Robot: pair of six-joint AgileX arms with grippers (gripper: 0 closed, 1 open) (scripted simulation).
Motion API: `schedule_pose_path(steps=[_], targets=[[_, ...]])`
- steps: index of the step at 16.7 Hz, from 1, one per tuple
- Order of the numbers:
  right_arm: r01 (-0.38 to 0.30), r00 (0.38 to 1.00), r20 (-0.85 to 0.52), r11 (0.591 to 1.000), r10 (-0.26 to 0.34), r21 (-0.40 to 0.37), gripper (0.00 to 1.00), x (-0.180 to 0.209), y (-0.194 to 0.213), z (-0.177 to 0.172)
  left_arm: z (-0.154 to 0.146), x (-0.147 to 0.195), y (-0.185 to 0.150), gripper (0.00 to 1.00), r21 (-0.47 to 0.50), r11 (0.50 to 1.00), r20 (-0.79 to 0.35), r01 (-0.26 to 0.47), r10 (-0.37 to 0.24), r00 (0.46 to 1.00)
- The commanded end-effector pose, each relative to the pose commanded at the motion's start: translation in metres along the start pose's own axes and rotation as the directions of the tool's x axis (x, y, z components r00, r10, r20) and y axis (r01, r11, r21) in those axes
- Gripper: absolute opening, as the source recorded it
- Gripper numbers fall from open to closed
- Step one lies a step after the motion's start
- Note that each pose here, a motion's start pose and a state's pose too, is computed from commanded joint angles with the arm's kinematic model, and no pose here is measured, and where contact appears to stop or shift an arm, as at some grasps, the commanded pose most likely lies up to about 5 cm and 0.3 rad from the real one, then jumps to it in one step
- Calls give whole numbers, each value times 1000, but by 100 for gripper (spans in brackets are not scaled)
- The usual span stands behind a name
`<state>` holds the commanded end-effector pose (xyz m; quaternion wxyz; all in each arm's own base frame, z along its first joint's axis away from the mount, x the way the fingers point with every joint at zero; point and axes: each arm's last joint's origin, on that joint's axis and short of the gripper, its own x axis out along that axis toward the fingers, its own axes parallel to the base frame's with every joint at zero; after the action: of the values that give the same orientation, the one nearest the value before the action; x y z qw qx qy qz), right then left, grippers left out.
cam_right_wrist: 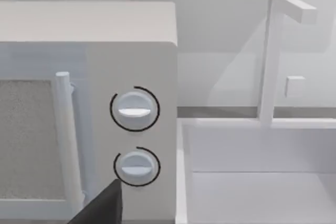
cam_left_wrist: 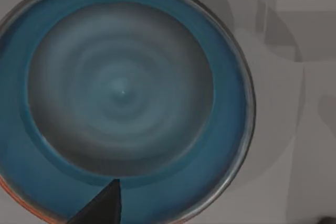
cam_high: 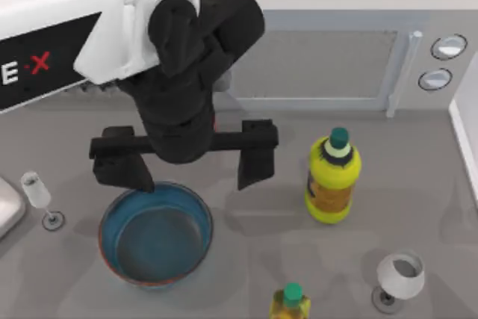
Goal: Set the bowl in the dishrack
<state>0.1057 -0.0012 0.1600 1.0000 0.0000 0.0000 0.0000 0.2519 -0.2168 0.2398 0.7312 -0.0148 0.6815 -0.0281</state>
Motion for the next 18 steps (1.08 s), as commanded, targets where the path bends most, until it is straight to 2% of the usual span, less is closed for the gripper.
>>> schedule_pose_path(steps=[4, 10, 18], targets=[[0, 1000, 0, 1000, 0, 0, 100, 0, 0, 0, 2, 13, -22, 100, 3, 998, -71, -60, 60, 996], [0, 1000, 0, 1000, 0, 0, 100, 0, 0, 0, 3, 19, -21, 100, 2, 998, -72, -61, 61, 996], [0, 1000, 0, 1000, 0, 0, 100, 0, 0, 0, -3, 104, -18, 100, 3, 998, -66, -55, 55, 996]])
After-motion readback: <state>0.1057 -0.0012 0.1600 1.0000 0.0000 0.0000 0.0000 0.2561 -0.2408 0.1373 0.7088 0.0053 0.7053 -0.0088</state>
